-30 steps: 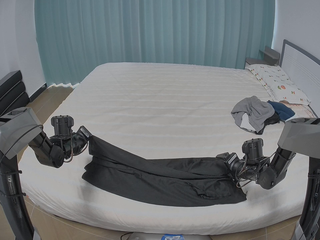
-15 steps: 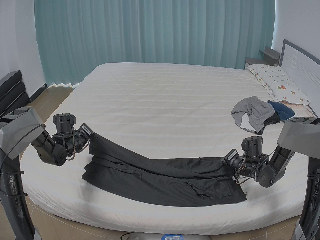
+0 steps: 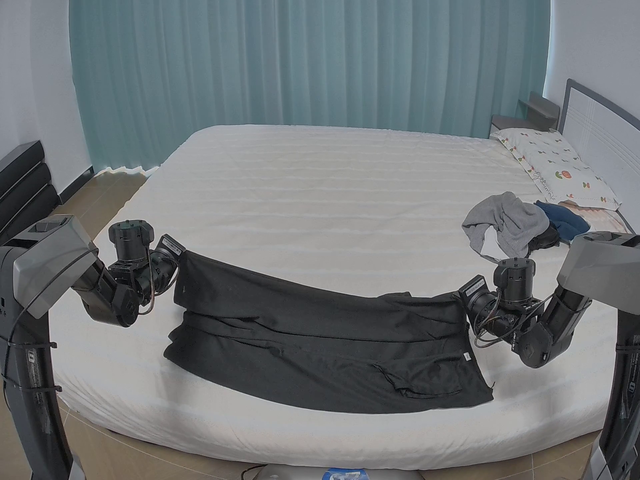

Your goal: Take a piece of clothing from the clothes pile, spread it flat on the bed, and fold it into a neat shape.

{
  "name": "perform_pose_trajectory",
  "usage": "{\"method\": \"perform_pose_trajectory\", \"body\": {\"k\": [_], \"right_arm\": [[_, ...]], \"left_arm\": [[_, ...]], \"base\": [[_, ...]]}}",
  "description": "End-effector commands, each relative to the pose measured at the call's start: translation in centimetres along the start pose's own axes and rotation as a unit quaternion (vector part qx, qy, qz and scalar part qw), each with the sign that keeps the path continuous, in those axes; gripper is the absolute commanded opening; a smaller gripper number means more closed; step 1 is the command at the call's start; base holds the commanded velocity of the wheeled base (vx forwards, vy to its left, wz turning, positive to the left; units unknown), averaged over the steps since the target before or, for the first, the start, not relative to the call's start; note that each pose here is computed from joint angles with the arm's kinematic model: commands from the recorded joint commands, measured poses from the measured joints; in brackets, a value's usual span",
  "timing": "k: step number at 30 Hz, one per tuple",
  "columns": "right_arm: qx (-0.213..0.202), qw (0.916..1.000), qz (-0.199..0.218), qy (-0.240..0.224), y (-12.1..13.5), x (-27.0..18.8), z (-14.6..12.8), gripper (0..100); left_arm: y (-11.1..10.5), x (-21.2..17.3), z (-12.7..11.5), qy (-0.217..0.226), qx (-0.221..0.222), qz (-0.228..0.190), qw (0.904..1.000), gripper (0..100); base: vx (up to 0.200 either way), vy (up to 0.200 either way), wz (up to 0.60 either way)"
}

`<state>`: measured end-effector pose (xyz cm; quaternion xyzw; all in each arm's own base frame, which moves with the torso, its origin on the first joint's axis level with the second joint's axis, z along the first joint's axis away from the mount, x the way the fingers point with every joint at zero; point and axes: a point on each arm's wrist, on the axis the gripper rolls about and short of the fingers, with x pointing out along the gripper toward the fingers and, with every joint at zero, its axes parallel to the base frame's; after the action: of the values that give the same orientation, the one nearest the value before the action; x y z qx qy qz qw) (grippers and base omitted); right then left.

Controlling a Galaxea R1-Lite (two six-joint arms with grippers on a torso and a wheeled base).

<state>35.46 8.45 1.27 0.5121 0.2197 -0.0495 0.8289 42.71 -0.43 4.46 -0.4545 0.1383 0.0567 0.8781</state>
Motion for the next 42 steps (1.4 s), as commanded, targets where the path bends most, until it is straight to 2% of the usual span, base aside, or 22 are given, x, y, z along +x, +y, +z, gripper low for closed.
{"method": "perform_pose_trajectory", "body": {"k": [1, 4, 11, 15, 18, 19, 23, 28, 31, 42], "right_arm": [[-0.003, 0.9997, -0.021, 0.013, -1.3, -0.6, -0.5, 0], [-0.01, 0.9994, -0.029, 0.017, -1.7, -0.8, -0.6, 0], [-0.042, 0.9969, -0.058, 0.033, -3.2, -1.4, -1.3, 0], [-0.065, 0.9941, -0.073, 0.046, -4.0, -1.6, -1.8, 0], [-0.068, 0.9937, -0.076, 0.047, -4.2, -1.6, -1.9, 0], [-0.078, 0.9922, -0.081, 0.054, -4.5, -1.7, -2.1, 0], [-0.092, 0.99, -0.087, 0.062, -4.9, -1.9, -2.5, 0], [-0.107, 0.9869, -0.097, 0.072, -5.5, -1.8, -2.9, 0], [-0.121, 0.9841, -0.104, 0.079, -5.8, -1.9, -3.1, 0], [-0.122, 0.9844, -0.101, 0.076, -5.8, -1.9, -3.1, 0]], "left_arm": [[2.1, 0.2, -0.7, 0.009, 0.004, 0.025, 0.9996, 0], [2.6, -0.1, -1.0, 0.017, 0.015, 0.032, 0.9992, 0], [4.8, -1.3, -2.2, 0.051, 0.095, 0.069, 0.9918, 0], [5.5, -1.7, -2.2, 0.056, 0.116, 0.08, 0.9884, 0], [5.8, -1.9, -2.2, 0.059, 0.124, 0.085, 0.9869, 0], [6.7, -2.5, -2.3, 0.072, 0.154, 0.1, 0.9804, 0], [7.4, -2.7, -2.5, 0.082, 0.183, 0.109, 0.9736, 0], [8.4, -2.5, -3.1, 0.098, 0.199, 0.122, 0.9675, 0], [8.9, -2.7, -3.5, 0.116, 0.216, 0.132, 0.9606, 0], [9.2, -3.0, -4.1, 0.131, 0.219, 0.141, 0.9566, 0]], "base": [[0.0, 0.0, 0.0], [0.0, 0.0, 0.0], [0.0, 0.0, 0.0], [0.0, 0.0, 0.0], [0.0, 0.0, 0.0], [0.0, 0.0, 0.0], [0.0, 0.0, 0.0], [0.0, 0.0, 0.0], [0.0, 0.0, 0.0], [0.0, 0.0, 0.0]]}}
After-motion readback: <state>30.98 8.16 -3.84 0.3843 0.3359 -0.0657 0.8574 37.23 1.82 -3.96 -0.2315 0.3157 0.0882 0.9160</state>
